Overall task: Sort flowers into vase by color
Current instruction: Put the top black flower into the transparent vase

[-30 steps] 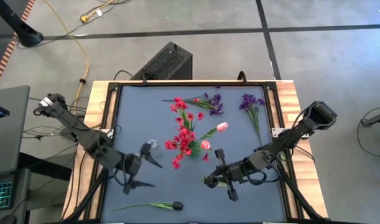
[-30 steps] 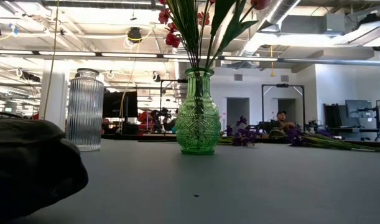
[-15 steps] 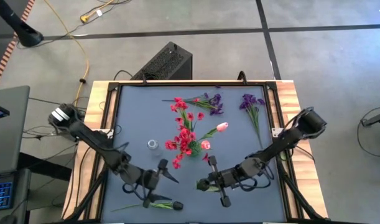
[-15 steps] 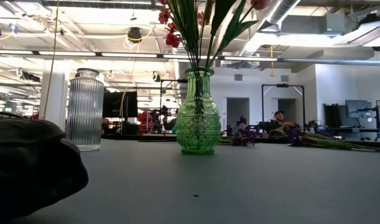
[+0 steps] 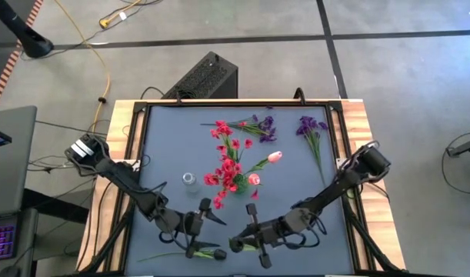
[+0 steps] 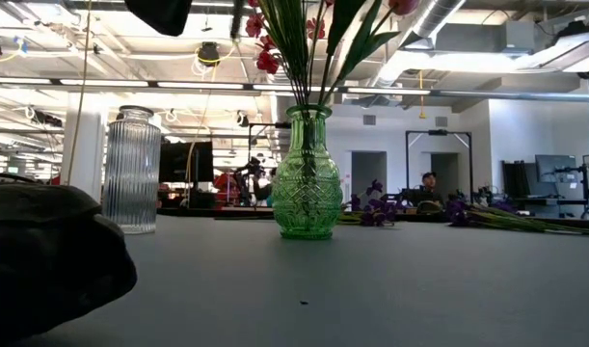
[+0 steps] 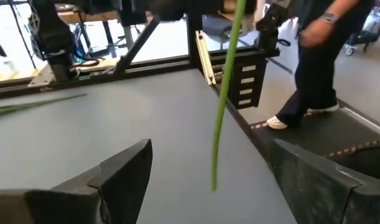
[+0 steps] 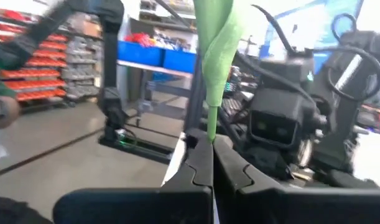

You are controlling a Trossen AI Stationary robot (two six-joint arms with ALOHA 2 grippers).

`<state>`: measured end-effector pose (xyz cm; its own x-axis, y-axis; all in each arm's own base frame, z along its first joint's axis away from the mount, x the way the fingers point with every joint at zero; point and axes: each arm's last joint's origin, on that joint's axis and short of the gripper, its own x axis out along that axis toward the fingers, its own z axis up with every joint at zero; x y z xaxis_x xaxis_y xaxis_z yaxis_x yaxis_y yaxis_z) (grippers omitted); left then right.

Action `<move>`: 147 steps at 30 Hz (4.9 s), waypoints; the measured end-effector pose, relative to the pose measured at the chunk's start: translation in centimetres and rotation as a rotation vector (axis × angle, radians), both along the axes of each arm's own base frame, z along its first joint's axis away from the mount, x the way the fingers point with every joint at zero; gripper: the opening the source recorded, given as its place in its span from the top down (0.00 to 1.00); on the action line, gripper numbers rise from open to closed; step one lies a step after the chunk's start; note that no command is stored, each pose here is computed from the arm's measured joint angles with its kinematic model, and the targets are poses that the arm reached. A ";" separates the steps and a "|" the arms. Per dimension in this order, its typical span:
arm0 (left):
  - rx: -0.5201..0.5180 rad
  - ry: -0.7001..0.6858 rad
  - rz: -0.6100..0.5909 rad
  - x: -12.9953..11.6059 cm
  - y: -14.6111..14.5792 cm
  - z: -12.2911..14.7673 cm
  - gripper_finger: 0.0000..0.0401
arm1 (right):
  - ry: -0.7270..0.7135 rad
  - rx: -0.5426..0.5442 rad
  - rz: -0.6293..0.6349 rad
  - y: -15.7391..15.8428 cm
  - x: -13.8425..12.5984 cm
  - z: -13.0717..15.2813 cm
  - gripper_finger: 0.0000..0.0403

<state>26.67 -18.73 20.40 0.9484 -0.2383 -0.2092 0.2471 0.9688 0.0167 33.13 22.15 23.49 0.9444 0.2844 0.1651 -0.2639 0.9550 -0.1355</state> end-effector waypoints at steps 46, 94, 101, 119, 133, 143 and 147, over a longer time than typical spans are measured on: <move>-0.023 -0.113 0.010 0.3 0.1 1.2 0.97 | -0.015 -0.003 -0.094 -1.5 2.5 0.0 0.94; -0.052 -0.282 0.373 -13.0 12.8 5.5 1.00 | 0.175 -0.037 -0.170 1.1 0.1 -0.6 0.29; -0.053 -0.280 0.388 -13.4 13.3 4.0 1.00 | 0.177 -0.035 -0.178 0.9 0.3 -0.6 0.29; 0.001 -0.237 0.428 -12.6 13.6 3.2 1.00 | 0.178 -0.037 -0.178 0.9 0.3 -0.7 0.29; 0.062 -0.127 0.442 -12.4 13.7 1.8 1.00 | 0.180 -0.029 -0.177 0.9 0.3 -0.7 0.29; 0.086 -0.065 0.447 -11.6 13.3 0.7 0.97 | 0.184 -0.014 -0.175 0.9 0.3 -0.7 0.29; 0.063 -0.053 0.449 -11.6 13.3 0.6 0.90 | 0.184 -0.014 -0.175 0.9 0.3 -0.7 0.29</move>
<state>15.09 -5.44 21.01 0.9647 0.2102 -0.1589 -0.1996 0.9766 0.0799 33.41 23.03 22.82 0.9932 0.1149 -0.0170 -0.1160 0.9867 -0.1139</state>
